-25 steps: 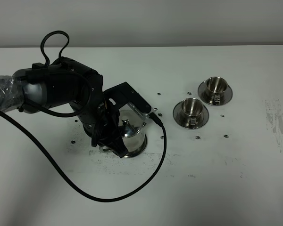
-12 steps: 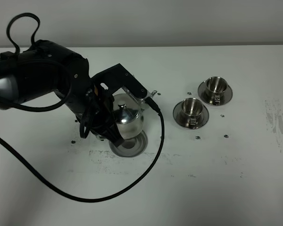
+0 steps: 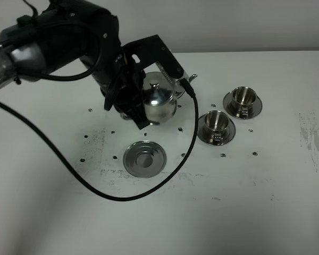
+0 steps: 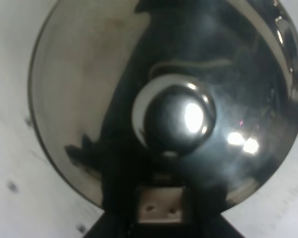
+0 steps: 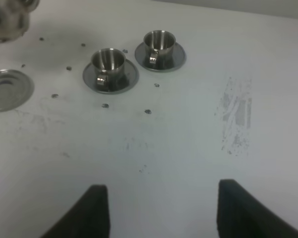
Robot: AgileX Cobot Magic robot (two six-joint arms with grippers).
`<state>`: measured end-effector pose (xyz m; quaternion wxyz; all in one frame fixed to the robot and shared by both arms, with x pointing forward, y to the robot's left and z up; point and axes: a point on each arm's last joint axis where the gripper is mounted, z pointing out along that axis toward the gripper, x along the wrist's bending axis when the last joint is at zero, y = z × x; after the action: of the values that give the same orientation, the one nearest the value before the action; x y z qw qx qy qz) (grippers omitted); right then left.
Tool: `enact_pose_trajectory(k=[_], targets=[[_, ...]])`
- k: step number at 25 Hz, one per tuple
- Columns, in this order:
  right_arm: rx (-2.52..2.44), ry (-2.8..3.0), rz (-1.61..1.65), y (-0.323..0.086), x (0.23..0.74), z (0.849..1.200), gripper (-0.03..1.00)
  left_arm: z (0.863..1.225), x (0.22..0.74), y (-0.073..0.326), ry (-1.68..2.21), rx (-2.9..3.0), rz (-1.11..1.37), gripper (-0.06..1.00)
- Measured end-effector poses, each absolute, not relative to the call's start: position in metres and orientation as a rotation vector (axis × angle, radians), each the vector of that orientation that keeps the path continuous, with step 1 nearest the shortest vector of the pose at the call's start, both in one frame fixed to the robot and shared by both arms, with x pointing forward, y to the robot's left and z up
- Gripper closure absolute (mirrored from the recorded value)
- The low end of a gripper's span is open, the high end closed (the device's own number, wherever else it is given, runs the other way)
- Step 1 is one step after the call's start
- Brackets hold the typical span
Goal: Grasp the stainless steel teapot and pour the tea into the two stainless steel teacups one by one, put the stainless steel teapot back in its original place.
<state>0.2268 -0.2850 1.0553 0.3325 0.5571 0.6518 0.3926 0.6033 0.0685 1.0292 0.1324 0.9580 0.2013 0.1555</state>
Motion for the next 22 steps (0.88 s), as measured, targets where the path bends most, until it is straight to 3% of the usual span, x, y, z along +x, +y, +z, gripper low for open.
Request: enact_pose_trajectory(k=[11,22], targets=[[1.455,1.703,1.026,-0.285,0.227,1.055,0.50,1.018,0.678,0.020,0.283,2.772,0.599,0.77],[1.455,1.703,1.026,-0.285,0.227,1.055,0.50,0.984,0.705,0.008,-0.020,2.840,0.762,0.77]])
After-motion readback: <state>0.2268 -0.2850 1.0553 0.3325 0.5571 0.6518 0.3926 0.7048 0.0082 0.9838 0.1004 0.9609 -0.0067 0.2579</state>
